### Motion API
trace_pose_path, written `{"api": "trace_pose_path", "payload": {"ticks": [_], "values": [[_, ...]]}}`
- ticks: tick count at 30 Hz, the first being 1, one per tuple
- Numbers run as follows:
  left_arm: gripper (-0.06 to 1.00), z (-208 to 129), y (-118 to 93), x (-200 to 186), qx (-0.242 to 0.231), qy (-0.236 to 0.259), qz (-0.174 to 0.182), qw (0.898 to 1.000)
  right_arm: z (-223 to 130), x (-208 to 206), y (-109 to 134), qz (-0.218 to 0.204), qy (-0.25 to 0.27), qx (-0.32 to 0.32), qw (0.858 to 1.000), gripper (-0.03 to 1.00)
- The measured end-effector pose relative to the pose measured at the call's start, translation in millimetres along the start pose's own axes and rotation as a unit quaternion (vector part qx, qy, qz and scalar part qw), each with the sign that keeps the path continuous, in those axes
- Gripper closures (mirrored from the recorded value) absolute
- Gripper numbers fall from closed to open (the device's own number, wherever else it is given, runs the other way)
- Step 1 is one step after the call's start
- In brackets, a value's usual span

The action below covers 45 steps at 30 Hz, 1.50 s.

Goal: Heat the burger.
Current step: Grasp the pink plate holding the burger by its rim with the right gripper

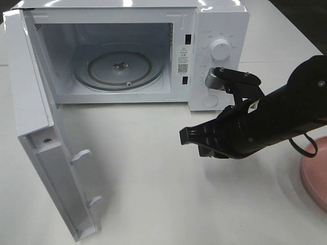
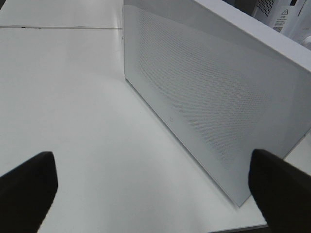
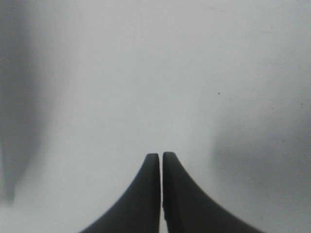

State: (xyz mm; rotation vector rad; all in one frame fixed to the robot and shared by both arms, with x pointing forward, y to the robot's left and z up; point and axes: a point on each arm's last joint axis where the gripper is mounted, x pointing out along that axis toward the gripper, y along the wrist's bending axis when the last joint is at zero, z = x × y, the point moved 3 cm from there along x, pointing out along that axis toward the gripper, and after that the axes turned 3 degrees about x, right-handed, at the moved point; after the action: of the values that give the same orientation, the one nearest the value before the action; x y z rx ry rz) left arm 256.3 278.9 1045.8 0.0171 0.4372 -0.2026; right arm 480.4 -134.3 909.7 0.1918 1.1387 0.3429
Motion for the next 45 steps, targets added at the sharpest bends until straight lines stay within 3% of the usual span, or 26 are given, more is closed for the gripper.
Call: {"api": "trace_pose_path", "payload": {"ticks": [8,16,22,25,26,27,29,30,32,33,35,41,45], "values": [[-0.05,0.0,0.0,0.0,0.0,0.0,0.0,1.0,-17.9,-20.6,-5.7,-0.025,0.075,-0.106,0.991,0.92],[-0.05,0.0,0.0,0.0,0.0,0.0,0.0,1.0,-25.6,-34.8,-35.6,-0.075,0.145,-0.125,0.979,0.89],[-0.05,0.0,0.0,0.0,0.0,0.0,0.0,1.0,-24.9,-49.2,-55.5,-0.105,0.165,-0.121,0.973,0.84],[-0.05,0.0,0.0,0.0,0.0,0.0,0.0,1.0,-20.9,-59.7,-66.6,-0.121,0.156,-0.115,0.973,0.77],[-0.05,0.0,0.0,0.0,0.0,0.0,0.0,1.0,-17.3,-66.6,-73.0,-0.13,0.144,-0.111,0.975,0.68],[-0.05,0.0,0.0,0.0,0.0,0.0,0.0,1.0,-17.3,-66.6,-73.0,-0.13,0.144,-0.111,0.975,0.68],[-0.05,0.0,0.0,0.0,0.0,0.0,0.0,1.0,-13.0,-76.1,-81.5,-0.143,0.127,-0.104,0.976,0.44],[-0.05,0.0,0.0,0.0,0.0,0.0,0.0,1.0,-13.0,-76.1,-81.5,-0.143,0.127,-0.104,0.976,0.44],[-0.05,0.0,0.0,0.0,0.0,0.0,0.0,1.0,-10.5,-82.4,-90.2,-0.152,0.117,-0.089,0.977,0.12],[-0.05,0.0,0.0,0.0,0.0,0.0,0.0,1.0,-10.5,-82.4,-90.2,-0.152,0.117,-0.089,0.977,0.12],[-0.05,0.0,0.0,0.0,0.0,0.0,0.0,1.0,-10.9,-84.1,-94.9,-0.158,0.121,-0.082,0.977,0.02],[-0.05,0.0,0.0,0.0,0.0,0.0,0.0,1.0,-10.9,-85.1,-97.7,-0.166,0.123,-0.079,0.975,-0.02],[-0.05,0.0,0.0,0.0,0.0,0.0,0.0,1.0,-10.6,-82.5,-106.4,-0.2,0.128,-0.064,0.969,-0.02]]}}
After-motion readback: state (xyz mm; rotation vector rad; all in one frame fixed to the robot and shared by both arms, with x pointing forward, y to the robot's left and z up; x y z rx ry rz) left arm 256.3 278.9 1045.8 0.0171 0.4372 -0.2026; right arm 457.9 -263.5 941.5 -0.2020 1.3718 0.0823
